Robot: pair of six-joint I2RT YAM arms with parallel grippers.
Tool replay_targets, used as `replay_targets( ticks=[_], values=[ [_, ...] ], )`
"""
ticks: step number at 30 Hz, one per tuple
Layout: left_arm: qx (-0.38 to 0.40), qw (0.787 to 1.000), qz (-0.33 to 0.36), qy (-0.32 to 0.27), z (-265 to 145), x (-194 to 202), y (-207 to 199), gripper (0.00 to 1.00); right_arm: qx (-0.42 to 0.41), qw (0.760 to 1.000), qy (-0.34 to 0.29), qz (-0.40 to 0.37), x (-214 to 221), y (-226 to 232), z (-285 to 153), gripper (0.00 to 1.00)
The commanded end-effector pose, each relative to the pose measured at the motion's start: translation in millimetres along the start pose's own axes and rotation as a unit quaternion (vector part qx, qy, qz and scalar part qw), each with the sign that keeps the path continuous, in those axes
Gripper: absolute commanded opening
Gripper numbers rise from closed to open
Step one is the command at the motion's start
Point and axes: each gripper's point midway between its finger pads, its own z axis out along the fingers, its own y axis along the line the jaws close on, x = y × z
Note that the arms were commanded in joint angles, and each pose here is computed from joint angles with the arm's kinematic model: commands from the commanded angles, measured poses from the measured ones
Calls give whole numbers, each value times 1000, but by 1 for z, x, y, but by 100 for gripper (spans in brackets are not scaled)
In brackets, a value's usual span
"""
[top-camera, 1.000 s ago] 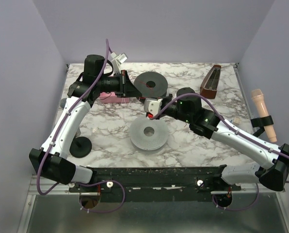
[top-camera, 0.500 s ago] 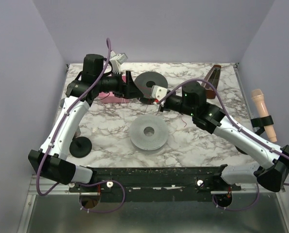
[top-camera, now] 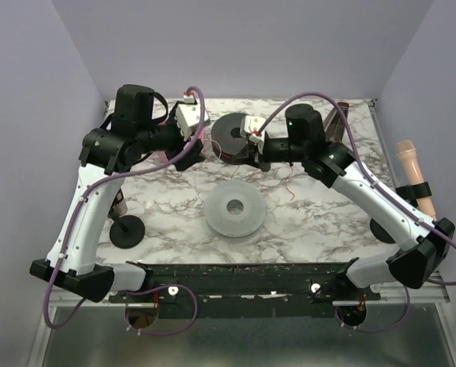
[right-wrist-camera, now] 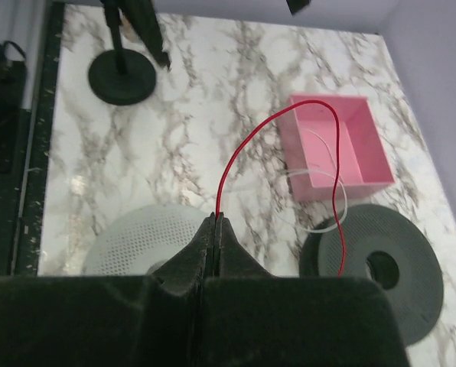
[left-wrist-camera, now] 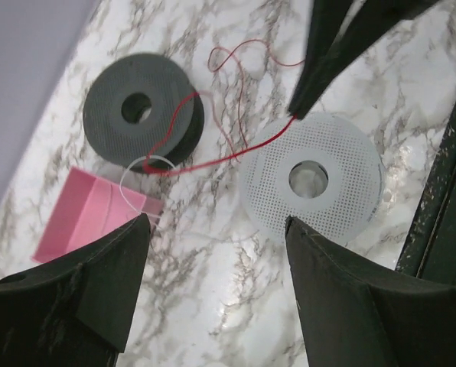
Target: Wrap the cables
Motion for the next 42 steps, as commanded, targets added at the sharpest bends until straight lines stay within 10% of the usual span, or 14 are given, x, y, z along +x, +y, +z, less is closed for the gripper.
replay_targets(
  ticks=[1,12,20,25,33,42],
  values=[
    [99,973,202,-42,-15,-31,-47,79,-122,990,-30,59,-30,31,-1,1],
    [124,960,250,-23,16,-24,-58,75,-163,979,-81,93,-69,34,-5,1],
    [129,964,228,-41,25,-35,-60,47,-164,978,-81,98,-69,34,-4,1],
    [135,967,212,-40,24,-35,-65,0,-162,979,-83,95,-71,33,-5,1],
    [128,970,205,-20,16,-26,-65,0,-106,987,-55,103,-45,13,-10,38],
    [143,968,205,-20,15,-25,-71,0,-83,990,-36,104,-28,7,-9,26]
  ],
)
